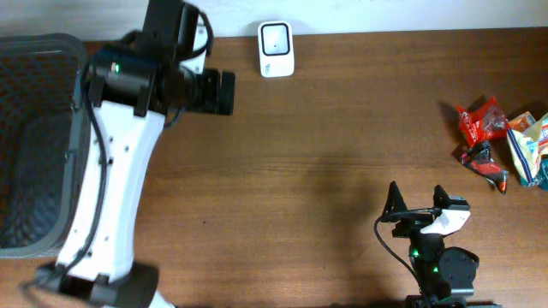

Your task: Scan the item barcode

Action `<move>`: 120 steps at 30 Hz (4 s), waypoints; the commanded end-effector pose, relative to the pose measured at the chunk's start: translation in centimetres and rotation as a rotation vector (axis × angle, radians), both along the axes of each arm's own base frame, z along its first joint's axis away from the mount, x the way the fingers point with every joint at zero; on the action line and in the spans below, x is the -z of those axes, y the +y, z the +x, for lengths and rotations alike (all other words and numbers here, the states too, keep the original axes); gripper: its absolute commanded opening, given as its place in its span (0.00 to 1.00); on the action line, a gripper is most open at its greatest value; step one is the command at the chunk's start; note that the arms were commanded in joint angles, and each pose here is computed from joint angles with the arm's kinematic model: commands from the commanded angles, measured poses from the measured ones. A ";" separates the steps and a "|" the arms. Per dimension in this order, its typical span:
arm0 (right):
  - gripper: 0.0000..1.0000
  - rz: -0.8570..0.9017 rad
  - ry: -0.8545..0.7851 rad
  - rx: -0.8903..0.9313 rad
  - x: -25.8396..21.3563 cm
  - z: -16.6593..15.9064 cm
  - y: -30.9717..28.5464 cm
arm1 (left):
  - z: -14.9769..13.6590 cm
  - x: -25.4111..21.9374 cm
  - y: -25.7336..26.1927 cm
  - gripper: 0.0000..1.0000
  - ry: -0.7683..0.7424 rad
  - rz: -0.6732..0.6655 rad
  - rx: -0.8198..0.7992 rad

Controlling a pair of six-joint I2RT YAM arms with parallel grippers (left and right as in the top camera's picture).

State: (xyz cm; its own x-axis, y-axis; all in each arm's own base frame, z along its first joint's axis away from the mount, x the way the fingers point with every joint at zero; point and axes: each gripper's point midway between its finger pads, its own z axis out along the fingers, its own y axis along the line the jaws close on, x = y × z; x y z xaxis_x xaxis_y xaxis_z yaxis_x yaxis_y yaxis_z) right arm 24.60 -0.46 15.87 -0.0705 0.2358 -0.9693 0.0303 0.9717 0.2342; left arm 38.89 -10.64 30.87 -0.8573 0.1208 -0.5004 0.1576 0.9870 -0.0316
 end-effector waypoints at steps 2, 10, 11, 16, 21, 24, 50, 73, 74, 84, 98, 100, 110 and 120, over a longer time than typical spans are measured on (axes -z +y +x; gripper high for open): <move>0.98 -0.004 0.002 0.011 0.3 0.0 -0.1 | -3.8 4.3 1.2 0.99 -0.020 0.012 0.011; 0.98 -0.004 0.002 0.011 0.3 0.0 -0.1 | -7.9 12.6 2.5 0.99 -0.173 -0.017 0.021; 0.98 -0.004 0.002 0.011 0.3 0.0 -0.1 | -9.0 13.3 2.8 0.99 -0.187 -0.021 0.021; 0.98 -0.004 0.002 0.011 0.3 0.0 -0.1 | -14.2 14.4 4.3 0.99 -0.263 -0.042 0.020; 0.98 -0.004 0.002 0.011 0.3 0.0 -0.1 | -15.8 14.4 4.8 0.99 -0.342 -0.064 0.018; 0.98 -0.004 0.002 0.011 0.3 0.0 -0.1 | -15.5 15.3 5.4 0.99 -0.409 -0.071 -0.008; 0.98 -0.004 0.002 0.011 0.3 0.0 -0.1 | -14.4 10.7 8.9 0.99 -1.140 -0.156 -0.133; 0.98 -0.004 0.002 0.010 0.3 0.0 -0.1 | -14.3 15.2 11.3 0.99 -0.966 -0.082 -0.236; 0.99 -0.004 0.002 0.011 0.3 0.0 -0.1 | -14.3 15.3 11.3 0.99 -0.966 -0.082 -0.235; 0.98 -0.004 0.002 0.011 0.3 0.0 -0.1 | -14.3 15.3 11.3 0.99 -0.965 -0.069 -0.226; 0.98 -0.004 0.002 0.011 0.3 0.0 -0.1 | -14.3 15.2 11.2 0.99 -0.971 -0.033 -0.196; 0.98 -0.004 0.002 0.011 0.3 0.0 -0.1 | -14.3 15.2 11.2 0.99 -0.970 -0.033 -0.196; 0.98 -0.004 0.002 0.010 0.3 0.0 -0.1 | -14.3 15.2 11.2 0.99 -0.970 -0.033 -0.195; 0.98 -0.004 0.002 0.010 0.3 0.0 -0.1 | -14.3 15.2 11.2 0.99 -0.971 -0.033 -0.195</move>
